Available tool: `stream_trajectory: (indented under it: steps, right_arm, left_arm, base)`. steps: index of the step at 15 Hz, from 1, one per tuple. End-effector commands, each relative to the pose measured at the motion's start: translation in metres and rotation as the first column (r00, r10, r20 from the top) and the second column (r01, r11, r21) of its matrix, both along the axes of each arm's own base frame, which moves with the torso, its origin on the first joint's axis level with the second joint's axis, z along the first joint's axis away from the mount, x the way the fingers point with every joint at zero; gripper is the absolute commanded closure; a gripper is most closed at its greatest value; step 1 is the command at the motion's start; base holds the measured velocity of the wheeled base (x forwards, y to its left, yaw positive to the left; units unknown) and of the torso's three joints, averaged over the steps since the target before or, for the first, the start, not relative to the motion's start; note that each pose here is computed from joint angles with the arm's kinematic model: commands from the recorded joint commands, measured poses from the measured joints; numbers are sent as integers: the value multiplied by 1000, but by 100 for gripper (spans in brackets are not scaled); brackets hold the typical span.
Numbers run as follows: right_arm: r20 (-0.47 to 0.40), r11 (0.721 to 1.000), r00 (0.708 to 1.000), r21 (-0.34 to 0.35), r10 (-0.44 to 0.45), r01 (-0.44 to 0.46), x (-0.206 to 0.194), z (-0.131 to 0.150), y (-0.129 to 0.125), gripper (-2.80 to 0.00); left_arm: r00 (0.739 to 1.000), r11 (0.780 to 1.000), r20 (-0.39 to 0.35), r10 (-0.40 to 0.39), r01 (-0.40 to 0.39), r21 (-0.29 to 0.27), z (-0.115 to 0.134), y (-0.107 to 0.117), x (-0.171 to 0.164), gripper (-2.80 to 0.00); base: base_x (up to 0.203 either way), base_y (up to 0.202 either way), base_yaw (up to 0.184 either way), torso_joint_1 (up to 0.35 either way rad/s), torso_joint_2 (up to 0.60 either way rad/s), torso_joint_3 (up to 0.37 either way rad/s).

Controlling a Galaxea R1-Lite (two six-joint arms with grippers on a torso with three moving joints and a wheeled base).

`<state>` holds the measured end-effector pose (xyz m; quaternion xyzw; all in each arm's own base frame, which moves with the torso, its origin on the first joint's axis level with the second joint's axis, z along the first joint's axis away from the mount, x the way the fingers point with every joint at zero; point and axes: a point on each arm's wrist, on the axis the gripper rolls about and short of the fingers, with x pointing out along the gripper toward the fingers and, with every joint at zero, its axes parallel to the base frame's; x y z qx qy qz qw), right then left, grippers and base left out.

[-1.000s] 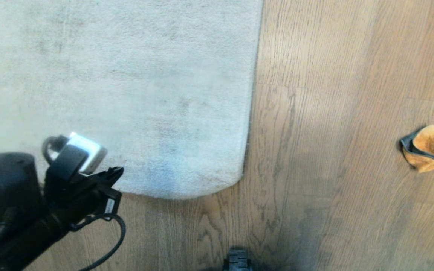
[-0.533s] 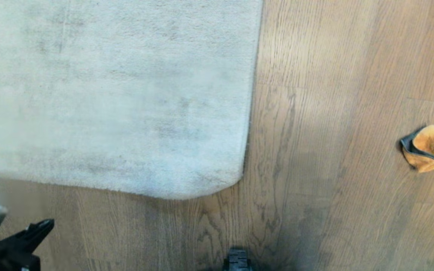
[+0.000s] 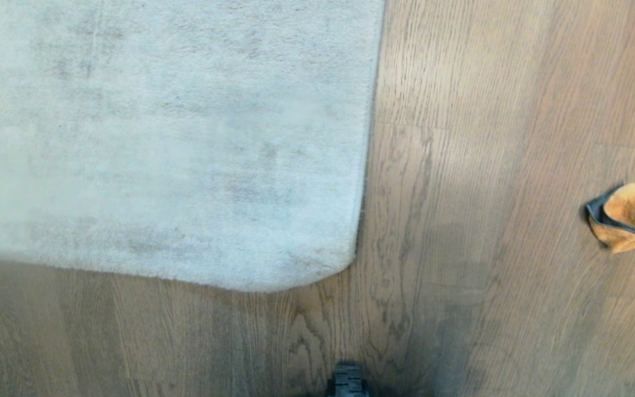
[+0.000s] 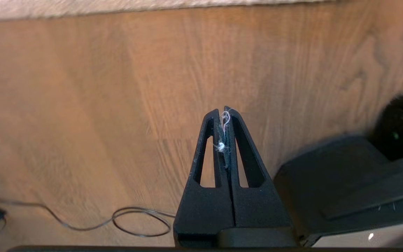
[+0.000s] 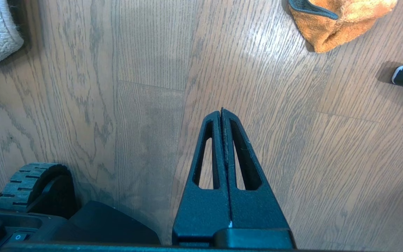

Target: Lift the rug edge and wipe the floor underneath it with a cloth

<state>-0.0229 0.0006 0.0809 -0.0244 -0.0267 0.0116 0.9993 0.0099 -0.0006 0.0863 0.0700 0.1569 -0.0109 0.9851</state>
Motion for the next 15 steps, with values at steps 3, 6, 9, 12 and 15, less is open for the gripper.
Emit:
stream_trajectory:
  steps: [3, 6, 9, 12, 15]
  right_arm:
    - [-1, 1000, 1000, -1, 1, -1, 0, 0, 0, 0]
    - [0, 1000, 1000, -1, 0, 0, 0, 0, 0, 0]
    - [-1, 1000, 1000, -1, 2, -2, 0, 0, 0, 0]
    - [-1, 1000, 1000, -1, 0, 0, 0, 0, 0, 0]
    - [1, 1000, 1000, -1, 2, -2, 0, 0, 0, 0]
  left_arm:
    - [997, 999, 62, 40, -38, -28, -5, 0, -11, 0]
    - [994, 996, 102, -41, 49, -73, -7, 0, -16, 0]
    - [976, 991, 218, 30, -1, -132, -8, 0, -25, 0]
    - [950, 988, 310, 47, 2, -156, -10, 1, -33, 0]
    - [950, 988, 308, 45, 4, -155, -10, 1, -33, 0]
  base:
    - [0, 0, 0, 0, 0, 0]
    - [0, 0, 0, 0, 0, 0]
    - [0, 0, 0, 0, 0, 0]
    - [0, 0, 0, 0, 0, 0]
    - [0, 0, 0, 0, 0, 0]
